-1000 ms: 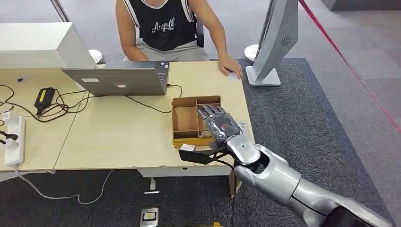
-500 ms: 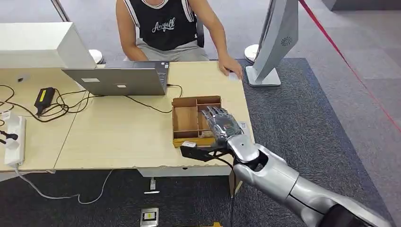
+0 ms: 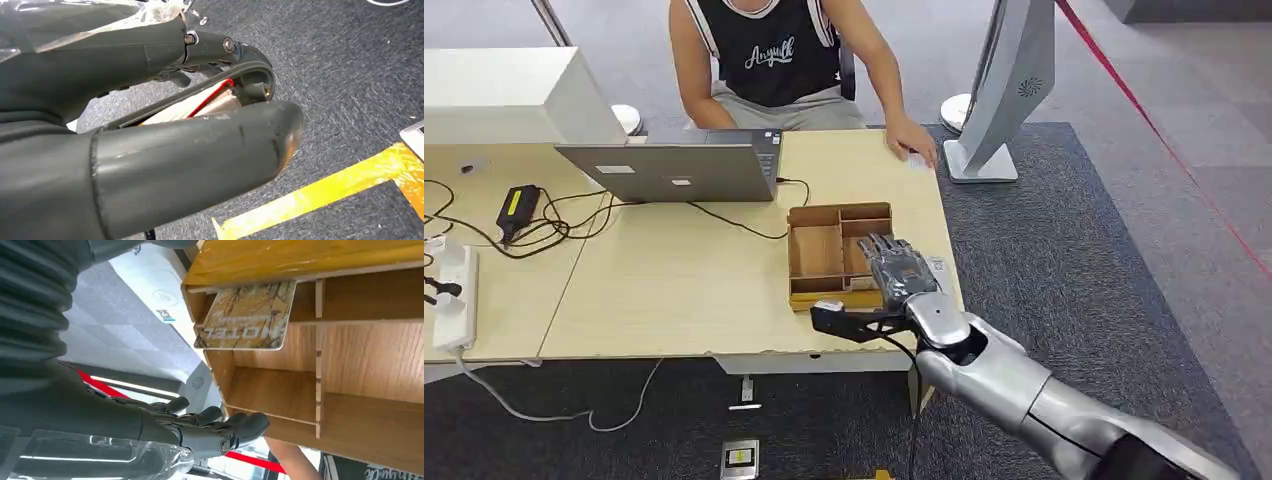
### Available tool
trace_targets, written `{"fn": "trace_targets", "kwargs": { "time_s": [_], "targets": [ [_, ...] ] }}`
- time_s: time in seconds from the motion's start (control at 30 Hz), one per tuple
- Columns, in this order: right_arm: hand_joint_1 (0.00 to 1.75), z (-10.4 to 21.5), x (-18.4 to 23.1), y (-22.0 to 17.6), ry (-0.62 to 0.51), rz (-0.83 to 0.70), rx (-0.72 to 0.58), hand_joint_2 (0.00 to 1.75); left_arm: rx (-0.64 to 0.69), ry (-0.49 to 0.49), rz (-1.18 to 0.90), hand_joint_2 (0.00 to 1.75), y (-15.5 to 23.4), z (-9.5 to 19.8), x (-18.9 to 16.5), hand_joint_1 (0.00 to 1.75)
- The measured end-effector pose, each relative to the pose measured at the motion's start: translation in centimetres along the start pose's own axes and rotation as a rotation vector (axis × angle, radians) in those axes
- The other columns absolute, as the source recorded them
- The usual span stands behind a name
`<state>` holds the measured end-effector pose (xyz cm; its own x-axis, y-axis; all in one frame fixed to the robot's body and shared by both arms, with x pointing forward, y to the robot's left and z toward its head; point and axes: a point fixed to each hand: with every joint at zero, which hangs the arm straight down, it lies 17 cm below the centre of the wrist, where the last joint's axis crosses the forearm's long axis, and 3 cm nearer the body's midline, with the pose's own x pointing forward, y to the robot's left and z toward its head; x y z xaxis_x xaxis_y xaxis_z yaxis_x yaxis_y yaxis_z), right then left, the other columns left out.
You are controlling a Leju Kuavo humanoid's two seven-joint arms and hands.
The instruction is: Pass the card to the sensor for recognition and then transmit it.
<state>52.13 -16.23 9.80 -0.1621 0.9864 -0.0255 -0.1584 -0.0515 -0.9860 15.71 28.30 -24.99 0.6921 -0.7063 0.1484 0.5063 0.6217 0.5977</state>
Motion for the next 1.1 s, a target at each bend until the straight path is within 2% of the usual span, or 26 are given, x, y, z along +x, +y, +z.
{"fn": "trace_targets", "kwargs": {
  "time_s": [0.4,1.1],
  "targets": [
    [0.00,-0.3,0.2,1.6,0.002,-0.006,0.032,1.75,0.000,0.001,0.001,0.00,0.0,0.0,0.0,0.00],
    [0.00,-0.8,0.9,1.9,-0.005,-0.013,0.013,1.75,-0.002,0.002,0.003,0.00,-0.1,0.1,0.0,0.00]
  ]
}}
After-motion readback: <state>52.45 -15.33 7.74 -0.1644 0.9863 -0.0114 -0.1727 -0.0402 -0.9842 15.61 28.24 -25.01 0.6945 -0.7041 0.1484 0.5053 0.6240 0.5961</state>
